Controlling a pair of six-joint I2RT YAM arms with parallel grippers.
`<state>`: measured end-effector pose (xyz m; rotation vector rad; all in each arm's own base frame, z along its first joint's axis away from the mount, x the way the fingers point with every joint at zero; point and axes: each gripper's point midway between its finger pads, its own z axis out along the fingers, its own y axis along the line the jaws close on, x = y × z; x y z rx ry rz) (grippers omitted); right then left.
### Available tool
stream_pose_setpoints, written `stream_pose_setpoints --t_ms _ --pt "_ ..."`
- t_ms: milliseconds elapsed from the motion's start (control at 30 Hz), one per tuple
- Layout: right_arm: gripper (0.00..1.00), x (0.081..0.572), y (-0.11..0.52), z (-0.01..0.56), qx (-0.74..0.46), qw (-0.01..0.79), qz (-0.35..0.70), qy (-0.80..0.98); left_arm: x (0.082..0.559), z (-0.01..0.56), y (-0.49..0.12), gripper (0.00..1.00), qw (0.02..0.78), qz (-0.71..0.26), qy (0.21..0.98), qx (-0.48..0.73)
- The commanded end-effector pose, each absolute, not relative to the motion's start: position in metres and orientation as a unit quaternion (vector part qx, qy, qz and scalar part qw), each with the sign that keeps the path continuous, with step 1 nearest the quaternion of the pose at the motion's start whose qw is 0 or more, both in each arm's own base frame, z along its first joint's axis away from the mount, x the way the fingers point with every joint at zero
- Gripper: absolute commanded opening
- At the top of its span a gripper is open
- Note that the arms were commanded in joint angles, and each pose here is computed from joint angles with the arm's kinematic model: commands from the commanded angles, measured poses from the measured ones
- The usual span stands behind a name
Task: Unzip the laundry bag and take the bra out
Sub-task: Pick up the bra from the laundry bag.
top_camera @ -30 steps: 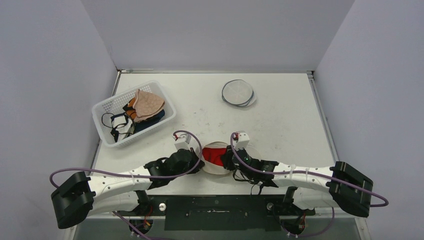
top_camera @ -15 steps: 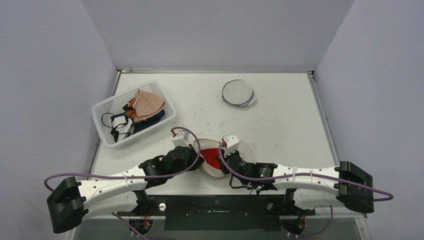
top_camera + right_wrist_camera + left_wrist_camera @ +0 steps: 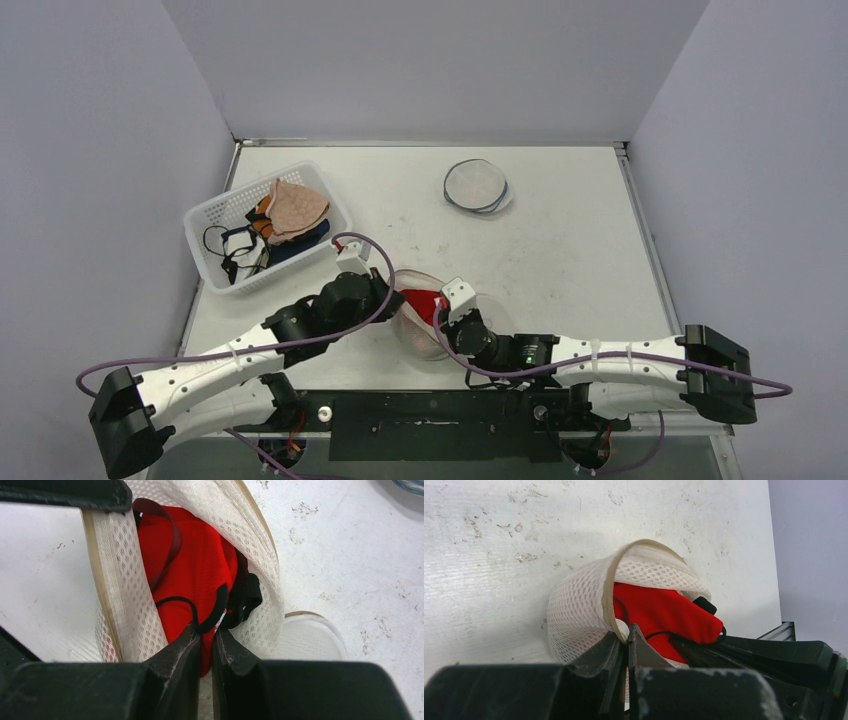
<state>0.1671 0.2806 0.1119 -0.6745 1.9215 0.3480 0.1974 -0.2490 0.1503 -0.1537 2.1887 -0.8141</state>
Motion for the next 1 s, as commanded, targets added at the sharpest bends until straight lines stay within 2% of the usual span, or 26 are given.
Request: stream_pose_setpoints --t_ms 0,233,500,800,967 --pt "0.05 0.163 0.287 0.136 -0.259 0.542 0.201 0.774 0.206 0.177 -0.246 0.00 0.417 -0.338 0.841 -0.064" --pt "0.05 0.157 0.299 0.180 -0.239 0.568 0.271 0.739 0.199 0.128 -0.243 0.00 0.386 -0.316 0.865 -0.061" --pt "0.05 0.163 0.286 0.203 -0.183 0.593 0.286 0.730 0.197 0.115 -0.240 0.00 0.391 -0.322 0.860 -0.063" --pt "0.05 0.167 0.259 0.151 -0.134 0.568 0.259 0.770 0.197 0.103 -0.239 0.00 0.404 -0.341 0.846 -0.068" --pt "0.06 0.154 0.261 0.140 -0.139 0.539 0.291 0.778 0.195 0.095 -0.241 0.00 0.404 -0.340 0.847 -0.055"
